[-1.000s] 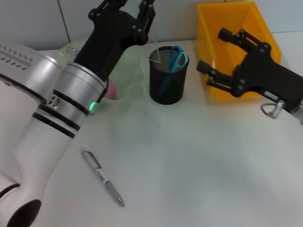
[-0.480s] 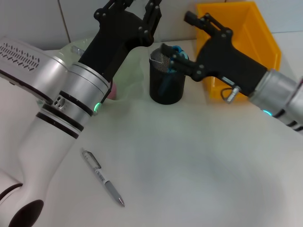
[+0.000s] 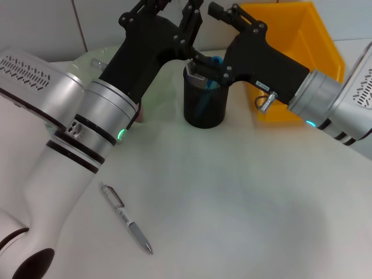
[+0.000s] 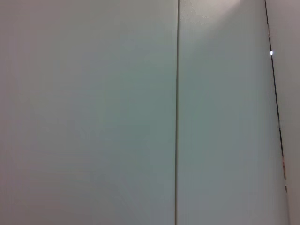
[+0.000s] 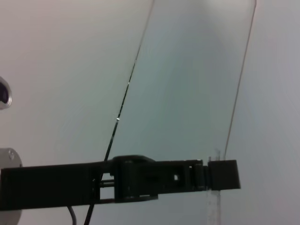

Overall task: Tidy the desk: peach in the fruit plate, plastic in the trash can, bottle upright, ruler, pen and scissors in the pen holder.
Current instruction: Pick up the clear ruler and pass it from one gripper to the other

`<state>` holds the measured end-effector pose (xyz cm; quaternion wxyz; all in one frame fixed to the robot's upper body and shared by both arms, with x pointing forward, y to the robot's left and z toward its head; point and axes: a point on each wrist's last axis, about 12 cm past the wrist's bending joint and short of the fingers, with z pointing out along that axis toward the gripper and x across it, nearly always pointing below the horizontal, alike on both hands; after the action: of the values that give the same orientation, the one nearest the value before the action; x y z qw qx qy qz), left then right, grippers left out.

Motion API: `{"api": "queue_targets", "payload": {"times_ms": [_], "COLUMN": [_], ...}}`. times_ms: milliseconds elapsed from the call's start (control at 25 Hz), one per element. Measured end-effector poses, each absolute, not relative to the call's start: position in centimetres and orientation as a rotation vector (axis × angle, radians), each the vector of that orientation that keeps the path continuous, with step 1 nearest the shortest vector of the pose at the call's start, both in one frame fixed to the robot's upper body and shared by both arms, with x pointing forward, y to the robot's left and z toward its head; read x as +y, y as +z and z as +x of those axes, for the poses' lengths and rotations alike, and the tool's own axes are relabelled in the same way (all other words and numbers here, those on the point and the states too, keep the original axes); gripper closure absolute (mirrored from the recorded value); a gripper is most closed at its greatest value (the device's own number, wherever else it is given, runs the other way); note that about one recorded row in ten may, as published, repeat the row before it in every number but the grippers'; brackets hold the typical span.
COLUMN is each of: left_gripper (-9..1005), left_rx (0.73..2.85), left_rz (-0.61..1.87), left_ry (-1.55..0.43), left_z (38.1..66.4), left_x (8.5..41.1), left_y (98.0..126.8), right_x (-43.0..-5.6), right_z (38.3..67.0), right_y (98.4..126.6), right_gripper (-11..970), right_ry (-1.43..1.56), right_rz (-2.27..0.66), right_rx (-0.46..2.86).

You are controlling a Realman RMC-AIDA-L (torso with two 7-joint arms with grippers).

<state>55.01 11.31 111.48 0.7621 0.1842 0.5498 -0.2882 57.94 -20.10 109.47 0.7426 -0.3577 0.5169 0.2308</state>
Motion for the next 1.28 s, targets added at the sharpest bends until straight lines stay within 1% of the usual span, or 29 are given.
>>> {"api": "queue_targets", "payload": {"times_ms": [360, 600, 800, 1240, 1280], "left_gripper": [599, 599, 599, 599, 599], "left_rx": [1.186, 1.186, 1.184, 1.171, 1.171], "left_rz": [0.405, 0.407, 0.408, 0.412, 0.412], "left_ry": [-0.636, -0.640, -0.641, -0.653, -0.653], "left_z": [54.84, 54.77, 54.75, 54.48, 54.48], "left_x": [11.20, 11.14, 11.12, 10.96, 10.96], "left_y": [111.51, 111.48, 111.50, 111.55, 111.56], "right_x": [-19.38, -19.21, -19.19, -19.09, -19.08], "right_z": [58.29, 58.26, 58.27, 58.32, 58.33], "right_y": [109.65, 109.72, 109.74, 109.84, 109.86], "right_gripper": [145, 321, 532, 757, 762], "right_ry": [0.523, 0.531, 0.532, 0.535, 0.535], "right_rz": [-0.784, -0.787, -0.787, -0.790, -0.789], "right_rx": [1.135, 1.128, 1.127, 1.122, 1.121]}}
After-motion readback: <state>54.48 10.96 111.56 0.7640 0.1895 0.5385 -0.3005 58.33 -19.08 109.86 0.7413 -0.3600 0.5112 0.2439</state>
